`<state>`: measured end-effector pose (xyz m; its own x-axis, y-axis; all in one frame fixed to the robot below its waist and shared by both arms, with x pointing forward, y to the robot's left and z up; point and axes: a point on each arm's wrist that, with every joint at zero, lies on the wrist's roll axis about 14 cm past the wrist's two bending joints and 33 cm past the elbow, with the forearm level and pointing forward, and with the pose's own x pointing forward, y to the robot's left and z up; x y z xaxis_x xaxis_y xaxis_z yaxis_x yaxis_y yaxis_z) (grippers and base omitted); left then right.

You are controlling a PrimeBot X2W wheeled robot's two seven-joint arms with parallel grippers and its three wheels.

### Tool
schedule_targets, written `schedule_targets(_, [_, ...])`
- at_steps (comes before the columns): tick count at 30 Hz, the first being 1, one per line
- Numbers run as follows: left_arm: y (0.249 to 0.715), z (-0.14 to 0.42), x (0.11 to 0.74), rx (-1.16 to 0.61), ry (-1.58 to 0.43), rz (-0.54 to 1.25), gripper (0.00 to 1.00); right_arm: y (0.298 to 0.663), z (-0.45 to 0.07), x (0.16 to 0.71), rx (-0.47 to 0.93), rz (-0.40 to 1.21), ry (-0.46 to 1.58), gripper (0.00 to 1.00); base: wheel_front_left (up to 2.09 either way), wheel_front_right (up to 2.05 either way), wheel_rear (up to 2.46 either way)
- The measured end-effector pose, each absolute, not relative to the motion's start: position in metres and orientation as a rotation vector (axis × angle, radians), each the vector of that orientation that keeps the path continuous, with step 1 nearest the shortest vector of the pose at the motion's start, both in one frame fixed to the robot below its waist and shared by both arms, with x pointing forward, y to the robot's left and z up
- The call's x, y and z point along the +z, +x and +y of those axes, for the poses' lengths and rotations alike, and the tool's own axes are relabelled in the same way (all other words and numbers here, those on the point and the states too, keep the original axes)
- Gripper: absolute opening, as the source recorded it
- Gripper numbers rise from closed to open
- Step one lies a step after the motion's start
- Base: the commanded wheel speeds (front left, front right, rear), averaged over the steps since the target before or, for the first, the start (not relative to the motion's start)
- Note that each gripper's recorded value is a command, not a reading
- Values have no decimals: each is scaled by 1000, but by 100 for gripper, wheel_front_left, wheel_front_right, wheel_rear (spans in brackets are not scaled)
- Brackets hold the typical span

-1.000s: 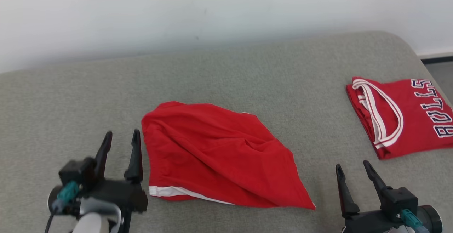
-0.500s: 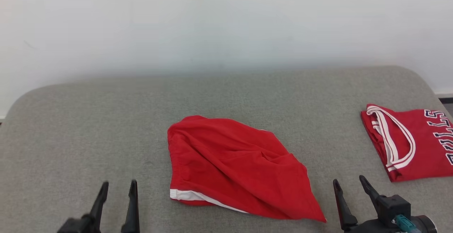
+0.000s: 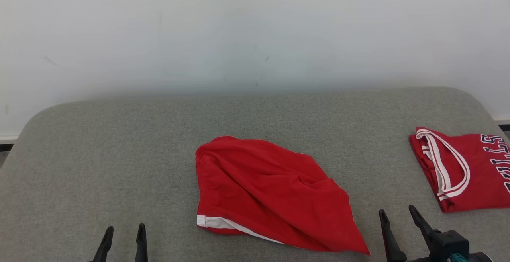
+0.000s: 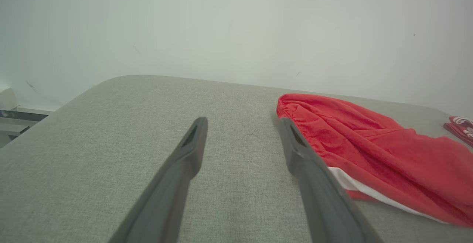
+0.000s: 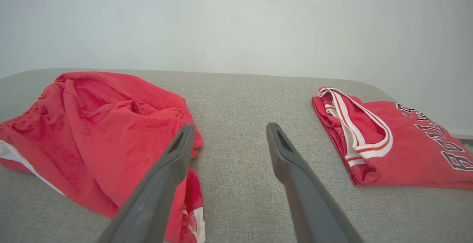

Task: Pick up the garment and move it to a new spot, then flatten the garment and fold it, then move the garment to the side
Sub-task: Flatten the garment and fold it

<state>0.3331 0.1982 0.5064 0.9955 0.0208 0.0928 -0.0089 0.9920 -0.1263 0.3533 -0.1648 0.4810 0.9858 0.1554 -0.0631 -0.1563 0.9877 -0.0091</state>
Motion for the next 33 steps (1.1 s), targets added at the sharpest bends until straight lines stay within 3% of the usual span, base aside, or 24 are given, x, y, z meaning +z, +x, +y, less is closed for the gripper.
schedule_targets(11, [336,182,498,-27,-134,-65,100,349,-169,479,146,77,-12,100,0,0,0])
schedule_targets(25, [370,127,441,-184,-151,186,100,325,-153,414,272,359,-75,100,0,0,0])
schedule_targets(33, [391,117,420,-196,-146,273,100,332,-143,392,354,440,-142,100,0,0,0])
